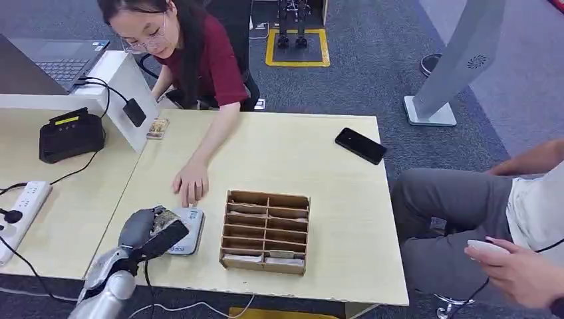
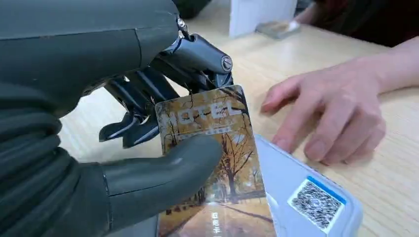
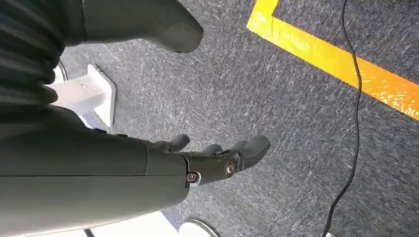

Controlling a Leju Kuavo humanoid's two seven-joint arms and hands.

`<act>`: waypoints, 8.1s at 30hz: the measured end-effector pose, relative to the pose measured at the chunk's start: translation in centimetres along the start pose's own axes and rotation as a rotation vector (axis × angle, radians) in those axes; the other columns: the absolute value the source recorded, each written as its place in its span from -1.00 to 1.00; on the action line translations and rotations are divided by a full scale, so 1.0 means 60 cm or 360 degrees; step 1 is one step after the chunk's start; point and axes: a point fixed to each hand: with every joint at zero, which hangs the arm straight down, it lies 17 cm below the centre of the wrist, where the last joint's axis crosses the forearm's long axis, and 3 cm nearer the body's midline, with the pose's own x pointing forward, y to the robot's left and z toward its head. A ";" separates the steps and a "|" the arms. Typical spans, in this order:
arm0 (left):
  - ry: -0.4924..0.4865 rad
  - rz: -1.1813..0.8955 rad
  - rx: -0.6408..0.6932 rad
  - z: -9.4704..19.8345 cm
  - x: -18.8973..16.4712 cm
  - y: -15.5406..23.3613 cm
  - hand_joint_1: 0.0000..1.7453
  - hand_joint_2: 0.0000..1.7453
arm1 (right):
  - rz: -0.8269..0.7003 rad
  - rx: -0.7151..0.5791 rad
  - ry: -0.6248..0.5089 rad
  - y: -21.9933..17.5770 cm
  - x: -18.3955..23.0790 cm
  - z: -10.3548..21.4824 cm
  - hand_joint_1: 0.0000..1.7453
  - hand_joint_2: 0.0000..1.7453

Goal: Pass the card to the sensor for recognition and then transmit it.

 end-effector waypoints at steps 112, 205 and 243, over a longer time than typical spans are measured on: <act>-0.0300 0.0419 0.1221 -0.116 0.025 0.418 -1.00 1.00 | 0.0113 -0.0066 -0.0062 -0.028 0.027 -0.007 -1.00 1.00; -0.1331 -0.0576 0.0504 0.025 0.464 0.079 -1.00 1.00 | -0.0003 -0.0080 0.0002 -0.030 0.006 -0.007 -1.00 1.00; -0.1317 -0.0126 -0.0107 0.030 0.425 0.018 -1.00 1.00 | 0.0007 -0.0076 -0.0016 -0.029 0.008 -0.007 -1.00 1.00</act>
